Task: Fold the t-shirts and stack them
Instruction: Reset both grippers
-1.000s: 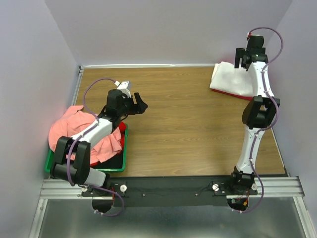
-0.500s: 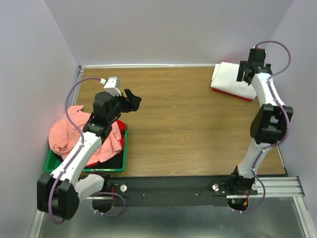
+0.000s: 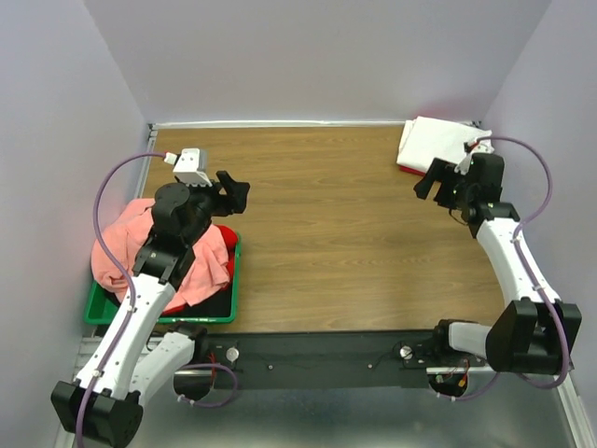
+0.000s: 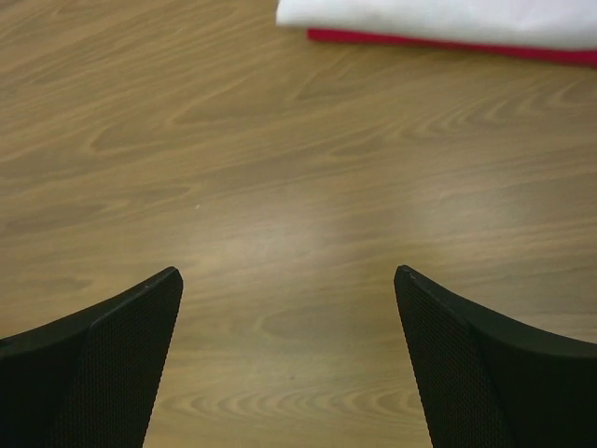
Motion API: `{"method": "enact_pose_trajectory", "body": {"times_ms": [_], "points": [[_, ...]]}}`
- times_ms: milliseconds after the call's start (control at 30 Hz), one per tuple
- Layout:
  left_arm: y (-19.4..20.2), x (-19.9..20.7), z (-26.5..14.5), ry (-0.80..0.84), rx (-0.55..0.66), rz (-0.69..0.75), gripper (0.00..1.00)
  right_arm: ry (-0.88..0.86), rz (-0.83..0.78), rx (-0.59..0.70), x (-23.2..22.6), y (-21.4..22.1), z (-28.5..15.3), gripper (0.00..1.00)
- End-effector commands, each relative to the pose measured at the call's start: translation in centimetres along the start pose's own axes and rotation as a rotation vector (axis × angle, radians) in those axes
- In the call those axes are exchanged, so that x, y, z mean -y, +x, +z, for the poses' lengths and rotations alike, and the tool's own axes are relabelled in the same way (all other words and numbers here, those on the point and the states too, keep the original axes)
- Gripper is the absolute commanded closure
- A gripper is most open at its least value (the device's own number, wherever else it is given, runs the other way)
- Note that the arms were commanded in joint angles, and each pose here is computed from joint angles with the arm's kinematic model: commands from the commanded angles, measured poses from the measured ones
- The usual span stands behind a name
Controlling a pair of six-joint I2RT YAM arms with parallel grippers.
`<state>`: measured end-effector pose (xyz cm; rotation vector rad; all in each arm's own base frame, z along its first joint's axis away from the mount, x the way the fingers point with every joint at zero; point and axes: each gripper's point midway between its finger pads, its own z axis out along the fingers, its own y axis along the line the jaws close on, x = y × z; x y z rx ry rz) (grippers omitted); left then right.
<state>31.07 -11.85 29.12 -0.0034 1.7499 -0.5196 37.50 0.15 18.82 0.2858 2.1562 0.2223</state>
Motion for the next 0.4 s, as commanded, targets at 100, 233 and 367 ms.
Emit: {"method": "enact_pose_trajectory", "body": {"times_ms": [100,233,367], "points": [[0.3,-1.4,-0.9,-0.072,0.014,0.03,0.2,-0.192,0.05,-0.033,-3.0,3.8,-1.3,0.0],[0.7,-1.6,-1.1,-0.076,0.002,0.043,0.2,-0.195,0.056,-0.035,-3.1,3.9,-1.4,0.0],[0.8,-2.4,-1.7,-0.115,0.016,0.051,0.2,-0.196,0.059,-0.047,-3.0,4.3,-1.1,0.0]]}}
